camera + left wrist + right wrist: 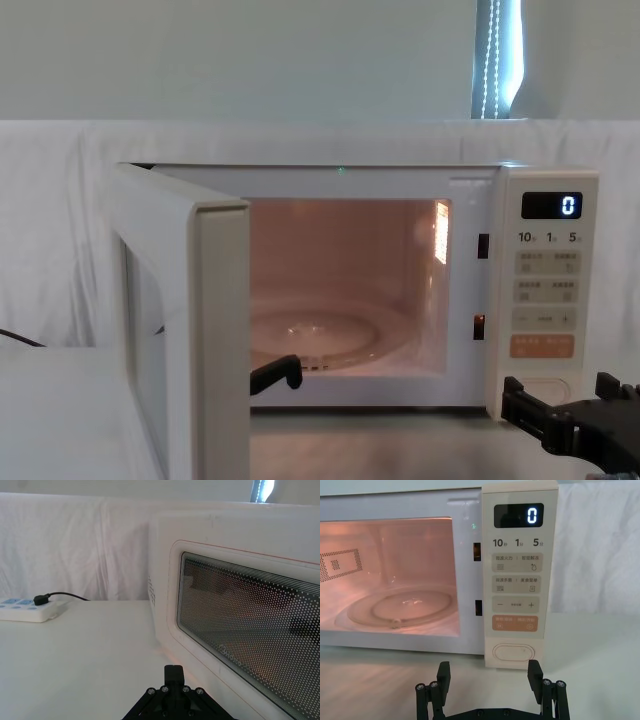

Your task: Press the button to open the microwave door with one hand; close the microwave door with the other hand.

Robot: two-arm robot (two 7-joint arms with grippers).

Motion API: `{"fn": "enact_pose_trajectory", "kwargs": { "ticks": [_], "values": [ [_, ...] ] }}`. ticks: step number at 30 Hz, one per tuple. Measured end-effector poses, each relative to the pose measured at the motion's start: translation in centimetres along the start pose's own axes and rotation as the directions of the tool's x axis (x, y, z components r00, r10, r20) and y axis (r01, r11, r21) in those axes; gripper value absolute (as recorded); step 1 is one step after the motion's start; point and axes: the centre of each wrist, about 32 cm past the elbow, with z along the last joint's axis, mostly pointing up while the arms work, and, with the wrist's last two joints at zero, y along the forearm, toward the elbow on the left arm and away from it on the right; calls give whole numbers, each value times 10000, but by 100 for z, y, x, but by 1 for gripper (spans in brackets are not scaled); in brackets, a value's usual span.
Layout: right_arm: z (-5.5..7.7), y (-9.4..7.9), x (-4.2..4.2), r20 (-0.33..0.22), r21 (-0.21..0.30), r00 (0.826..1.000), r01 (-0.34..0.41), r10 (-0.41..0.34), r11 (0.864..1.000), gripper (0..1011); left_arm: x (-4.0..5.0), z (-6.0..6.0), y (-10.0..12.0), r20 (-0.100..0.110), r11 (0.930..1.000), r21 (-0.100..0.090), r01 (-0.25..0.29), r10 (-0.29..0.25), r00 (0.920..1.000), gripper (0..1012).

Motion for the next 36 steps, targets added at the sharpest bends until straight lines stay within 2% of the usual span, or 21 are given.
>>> {"fn": "enact_pose_trajectory", "kwargs": {
  "ticks": [14, 20, 22, 24, 29, 33, 34, 36],
  "values": [
    [0, 0, 0, 1, 0, 10000, -1, 1, 10000, 1002, 0, 0, 0, 0, 10000, 1, 1, -1, 10000, 0],
    [0, 0, 0, 0, 0, 10000, 0, 0, 10000, 1002, -9, 96, 17, -26, 9990, -407, 162, -163, 9999, 0],
    [0, 0, 0, 1, 0, 10000, 0, 0, 10000, 1002, -10, 103, 19, -32, 9988, -443, 183, -184, 9998, 0],
    [0, 0, 0, 0, 0, 10000, -1, 1, 10000, 1002, -12, 136, 26, -61, 9981, -579, 232, -236, 9997, 0],
    [0, 0, 0, 1, 1, 10000, -1, 1, 10000, 1002, -20, 193, 45, -116, 9966, -773, 285, -295, 9995, 0],
    [0, 0, 0, 0, 0, 10000, 0, 0, 10000, 1002, -35, 251, 65, -74, 9944, -980, 388, -397, 9992, 0],
    [0, 0, 0, 1, 0, 10000, 0, 0, 10000, 1002, -35, 251, 65, -74, 9944, -980, 388, -397, 9992, 0],
    [0, 0, 0, -1, 0, 10000, -1, 1, 10000, 1002, -42, 293, 67, -31, 9925, -1120, 483, -489, 9988, 0]
  ]
}}
